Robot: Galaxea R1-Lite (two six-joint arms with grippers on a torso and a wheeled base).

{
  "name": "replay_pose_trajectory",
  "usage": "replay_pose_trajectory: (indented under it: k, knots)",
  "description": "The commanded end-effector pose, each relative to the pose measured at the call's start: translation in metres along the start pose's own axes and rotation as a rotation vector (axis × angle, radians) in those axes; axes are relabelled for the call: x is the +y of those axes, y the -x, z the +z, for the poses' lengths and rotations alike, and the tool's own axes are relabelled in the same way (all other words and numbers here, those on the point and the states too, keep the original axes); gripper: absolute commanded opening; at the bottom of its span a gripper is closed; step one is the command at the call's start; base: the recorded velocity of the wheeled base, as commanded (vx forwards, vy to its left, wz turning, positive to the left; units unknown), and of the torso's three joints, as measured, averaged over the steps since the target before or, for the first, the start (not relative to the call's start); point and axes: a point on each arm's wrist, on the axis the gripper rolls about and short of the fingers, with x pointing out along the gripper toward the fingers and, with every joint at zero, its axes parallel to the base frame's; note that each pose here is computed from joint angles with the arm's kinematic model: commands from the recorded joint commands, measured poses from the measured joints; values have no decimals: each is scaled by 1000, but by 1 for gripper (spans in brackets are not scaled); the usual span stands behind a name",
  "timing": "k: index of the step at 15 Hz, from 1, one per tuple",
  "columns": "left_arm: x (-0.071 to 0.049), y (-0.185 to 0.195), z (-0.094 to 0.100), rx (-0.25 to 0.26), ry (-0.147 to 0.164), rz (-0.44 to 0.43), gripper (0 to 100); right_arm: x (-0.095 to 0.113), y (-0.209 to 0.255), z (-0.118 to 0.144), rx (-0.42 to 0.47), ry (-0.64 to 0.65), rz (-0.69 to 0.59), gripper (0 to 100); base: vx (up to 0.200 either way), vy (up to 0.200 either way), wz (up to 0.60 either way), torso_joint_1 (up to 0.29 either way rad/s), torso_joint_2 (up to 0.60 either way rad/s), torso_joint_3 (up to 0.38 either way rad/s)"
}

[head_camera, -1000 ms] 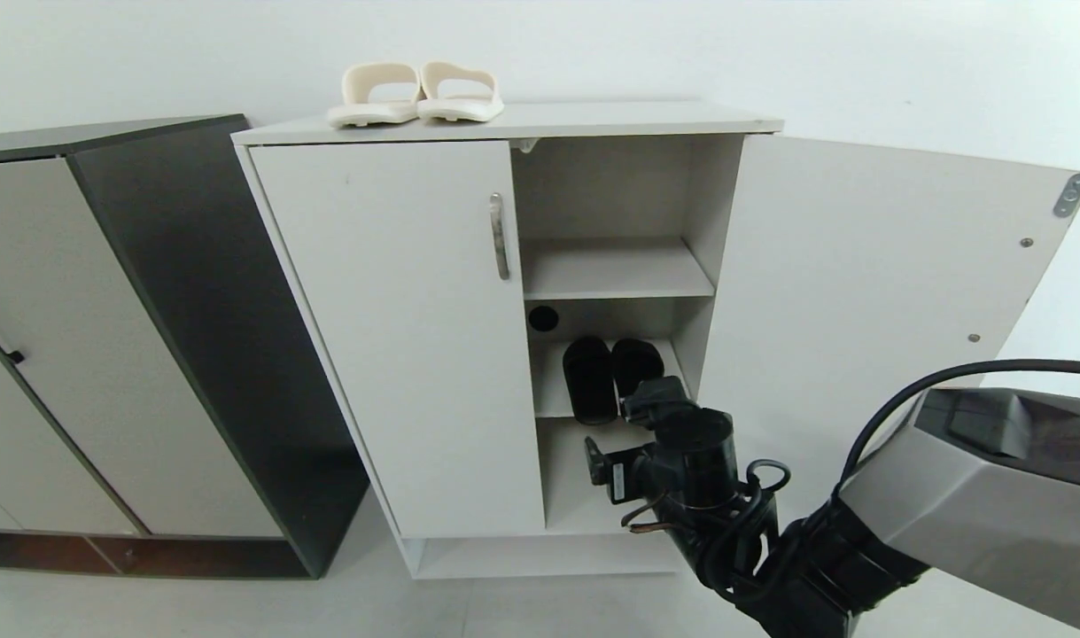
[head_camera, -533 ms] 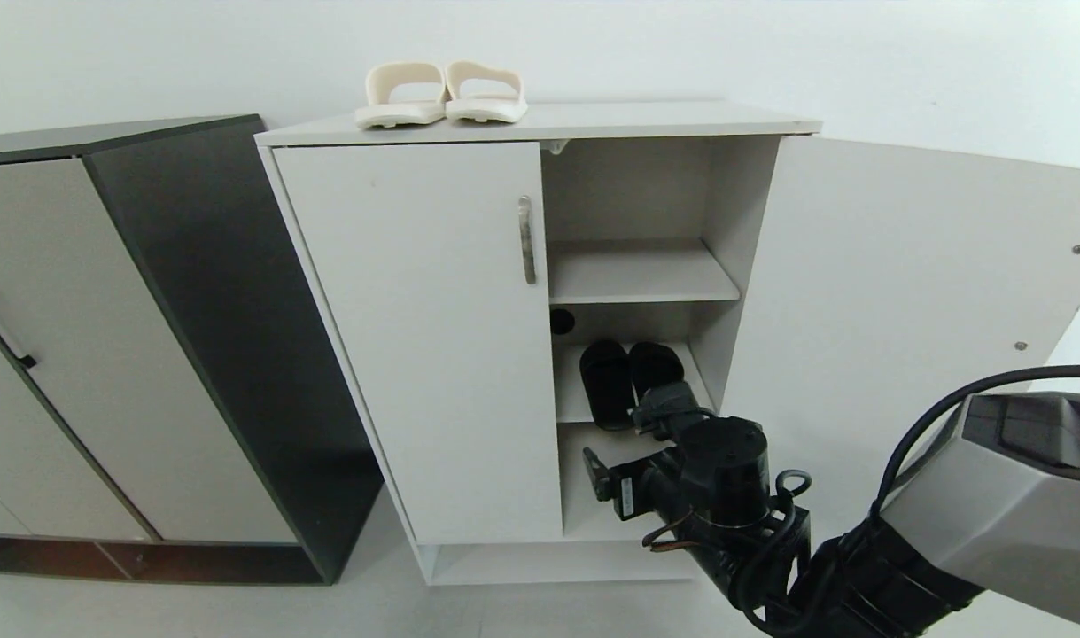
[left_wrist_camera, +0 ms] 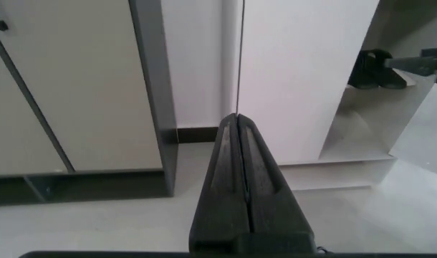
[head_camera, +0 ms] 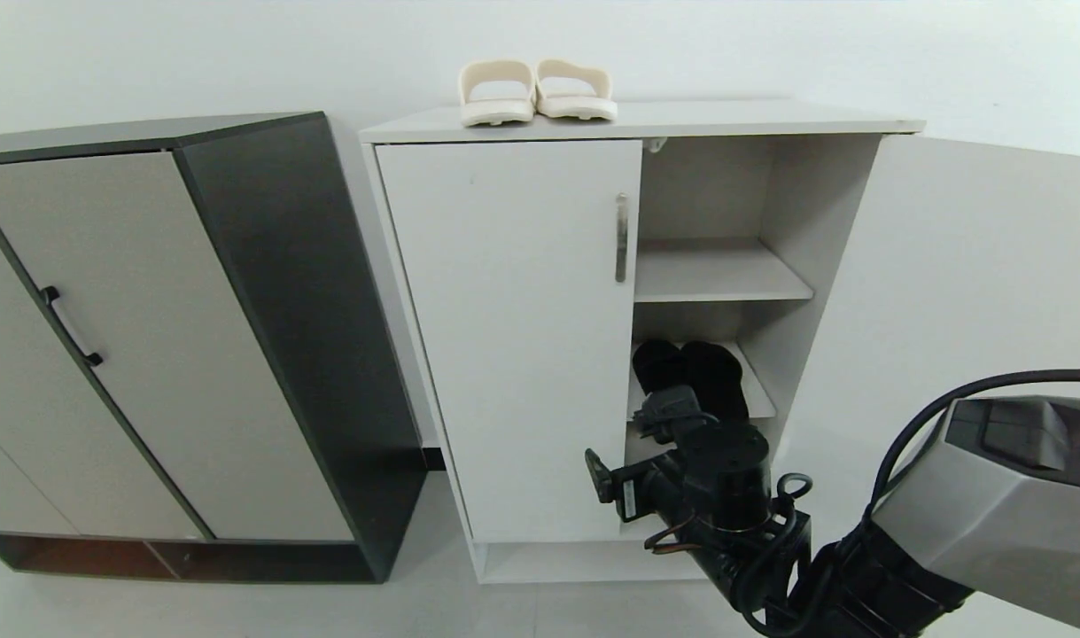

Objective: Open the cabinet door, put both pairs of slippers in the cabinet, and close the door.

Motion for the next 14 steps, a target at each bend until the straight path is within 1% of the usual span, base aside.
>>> replay_pose_trajectory:
  k: [1, 4, 6, 10, 14]
  knots:
    - [0, 0, 0, 0, 2, 0, 0, 1, -2, -5, 11, 5, -1, 100, 0, 200, 0, 7, 2, 2]
    - [0, 0, 0, 0, 3, 0, 0, 1, -4, -8, 4, 15, -4, 100, 0, 200, 0, 2, 4, 4]
    - [0, 0, 0, 0, 5, 1, 0, 1, -8, -10, -24, 17, -6, 100, 0, 200, 0, 2, 2, 5]
    - [0, 0, 0, 0, 5, 1, 0, 2, -9, -12, -38, 22, -4, 100, 0, 0, 0, 0, 0, 0]
    - [0, 0, 0, 0, 5, 1, 0, 1, -9, -14, -31, 40, -5, 100, 0, 0, 0, 0, 0, 0]
